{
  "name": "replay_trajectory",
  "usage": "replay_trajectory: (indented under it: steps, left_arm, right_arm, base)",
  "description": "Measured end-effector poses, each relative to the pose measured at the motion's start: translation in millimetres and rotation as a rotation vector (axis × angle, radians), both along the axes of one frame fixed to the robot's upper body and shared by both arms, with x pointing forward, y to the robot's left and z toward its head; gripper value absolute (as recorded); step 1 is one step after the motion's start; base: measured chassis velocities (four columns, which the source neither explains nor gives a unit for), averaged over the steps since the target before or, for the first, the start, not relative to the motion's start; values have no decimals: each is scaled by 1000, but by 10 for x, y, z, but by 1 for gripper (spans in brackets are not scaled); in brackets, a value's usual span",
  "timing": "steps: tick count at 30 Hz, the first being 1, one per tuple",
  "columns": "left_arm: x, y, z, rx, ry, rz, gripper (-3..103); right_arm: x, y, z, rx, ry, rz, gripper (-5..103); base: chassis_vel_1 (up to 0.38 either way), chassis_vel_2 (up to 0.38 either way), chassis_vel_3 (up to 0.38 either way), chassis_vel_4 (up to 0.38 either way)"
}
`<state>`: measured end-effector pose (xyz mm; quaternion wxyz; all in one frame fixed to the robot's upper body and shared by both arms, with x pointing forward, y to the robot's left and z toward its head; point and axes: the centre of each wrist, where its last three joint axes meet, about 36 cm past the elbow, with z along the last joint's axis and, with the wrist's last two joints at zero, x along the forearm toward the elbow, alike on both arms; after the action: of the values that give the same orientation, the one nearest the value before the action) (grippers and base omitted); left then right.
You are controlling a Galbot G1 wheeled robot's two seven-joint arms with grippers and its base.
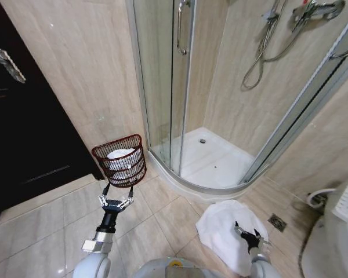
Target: Discard the used towel into the hamper.
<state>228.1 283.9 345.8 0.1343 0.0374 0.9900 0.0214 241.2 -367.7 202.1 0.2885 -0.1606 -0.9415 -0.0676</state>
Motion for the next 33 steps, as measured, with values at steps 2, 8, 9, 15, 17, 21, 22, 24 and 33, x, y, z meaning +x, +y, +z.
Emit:
replay_trajectory:
  steps: [2, 8, 9, 15, 17, 21, 22, 24, 33]
  left_arm:
    - [6, 18, 3, -3, -2, 1, 100]
    - [18, 25, 9, -5, -10, -26, 100]
    - [20, 25, 11, -4, -12, -31, 100]
    - [31, 25, 24, -1, -13, -36, 100]
    - [34, 29, 26, -1, -15, -35, 100]
    - [49, 53, 34, 0, -22, -14, 100]
    - [56, 56, 36, -3, -24, -4, 100]
    - [82, 54, 51, -25, -26, 35, 100]
    - [107, 25, 117, -29, -27, 42, 100]
  right_arm:
    - [-3, -86, -96, -1, 2, 1, 100]
    - [45, -206, -240, 31, -31, 3, 100]
    - [58, -225, -255, 43, -35, 10, 100]
    - [159, -232, -431, 50, -31, 40, 100]
    - [180, -215, -465, 47, -28, 42, 100]
    - [250, -176, -552, 53, -12, 31, 100]
    - [257, -175, -567, 56, -9, 30, 100]
    - [280, -178, -594, 70, 7, 31, 100]
    - [304, -249, -681, 94, 30, 16, 100]
  base:
    - [0, 0, 0, 0]
    - [0, 0, 0, 0]
    - [0, 0, 0, 0]
    - [0, 0, 0, 0]
    - [0, 0, 0, 0]
    - [0, 0, 0, 0]
    - [0, 0, 0, 0]
    - [0, 0, 0, 0]
    - [0, 0, 0, 0]
